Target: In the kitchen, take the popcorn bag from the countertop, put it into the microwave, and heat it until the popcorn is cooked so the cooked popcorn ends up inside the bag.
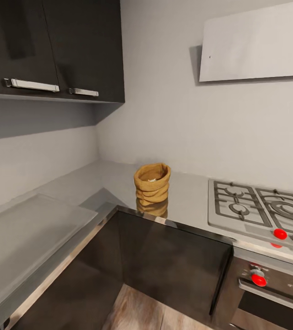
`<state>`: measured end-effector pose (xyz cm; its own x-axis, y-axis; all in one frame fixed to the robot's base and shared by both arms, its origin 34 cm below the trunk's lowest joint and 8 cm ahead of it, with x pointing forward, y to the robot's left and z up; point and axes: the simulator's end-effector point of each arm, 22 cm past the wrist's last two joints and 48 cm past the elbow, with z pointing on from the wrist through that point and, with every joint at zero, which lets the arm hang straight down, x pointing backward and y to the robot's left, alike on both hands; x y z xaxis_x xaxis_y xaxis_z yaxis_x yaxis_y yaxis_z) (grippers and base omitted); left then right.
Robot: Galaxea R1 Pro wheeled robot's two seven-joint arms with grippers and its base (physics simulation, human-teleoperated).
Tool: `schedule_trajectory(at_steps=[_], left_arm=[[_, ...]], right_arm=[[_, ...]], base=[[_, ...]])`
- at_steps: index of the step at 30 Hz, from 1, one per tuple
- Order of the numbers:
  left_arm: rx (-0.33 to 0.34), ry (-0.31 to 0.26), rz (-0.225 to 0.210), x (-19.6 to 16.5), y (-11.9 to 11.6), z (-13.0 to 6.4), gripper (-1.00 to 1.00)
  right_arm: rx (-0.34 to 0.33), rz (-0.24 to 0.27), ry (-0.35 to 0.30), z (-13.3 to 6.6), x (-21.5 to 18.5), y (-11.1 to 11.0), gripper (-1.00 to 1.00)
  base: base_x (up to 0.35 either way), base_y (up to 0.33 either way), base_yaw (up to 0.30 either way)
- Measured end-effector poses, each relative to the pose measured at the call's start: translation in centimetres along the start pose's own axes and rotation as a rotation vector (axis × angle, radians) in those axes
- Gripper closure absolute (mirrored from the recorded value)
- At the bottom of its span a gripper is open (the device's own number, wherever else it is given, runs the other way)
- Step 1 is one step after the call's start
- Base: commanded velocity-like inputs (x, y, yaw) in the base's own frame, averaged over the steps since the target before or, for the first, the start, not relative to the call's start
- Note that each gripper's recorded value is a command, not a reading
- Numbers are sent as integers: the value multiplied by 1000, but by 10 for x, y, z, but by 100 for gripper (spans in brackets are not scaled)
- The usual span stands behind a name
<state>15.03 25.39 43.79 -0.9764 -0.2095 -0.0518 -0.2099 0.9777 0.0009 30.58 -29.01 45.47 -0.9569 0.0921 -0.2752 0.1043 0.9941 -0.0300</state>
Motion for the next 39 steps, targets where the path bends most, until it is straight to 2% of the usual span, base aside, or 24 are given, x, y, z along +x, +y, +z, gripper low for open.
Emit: schedule_trajectory(at_steps=[13,39], left_arm=[[-4,-1,-3,0,1,0,-100],[-6,-2,0,-3,4,-42,-100]], right_arm=[[0,-3,3,0,1,-1,-100],[-4,-4,8,-40,-10,0,-100]], base=[[0,0,0],[0,0,0]])
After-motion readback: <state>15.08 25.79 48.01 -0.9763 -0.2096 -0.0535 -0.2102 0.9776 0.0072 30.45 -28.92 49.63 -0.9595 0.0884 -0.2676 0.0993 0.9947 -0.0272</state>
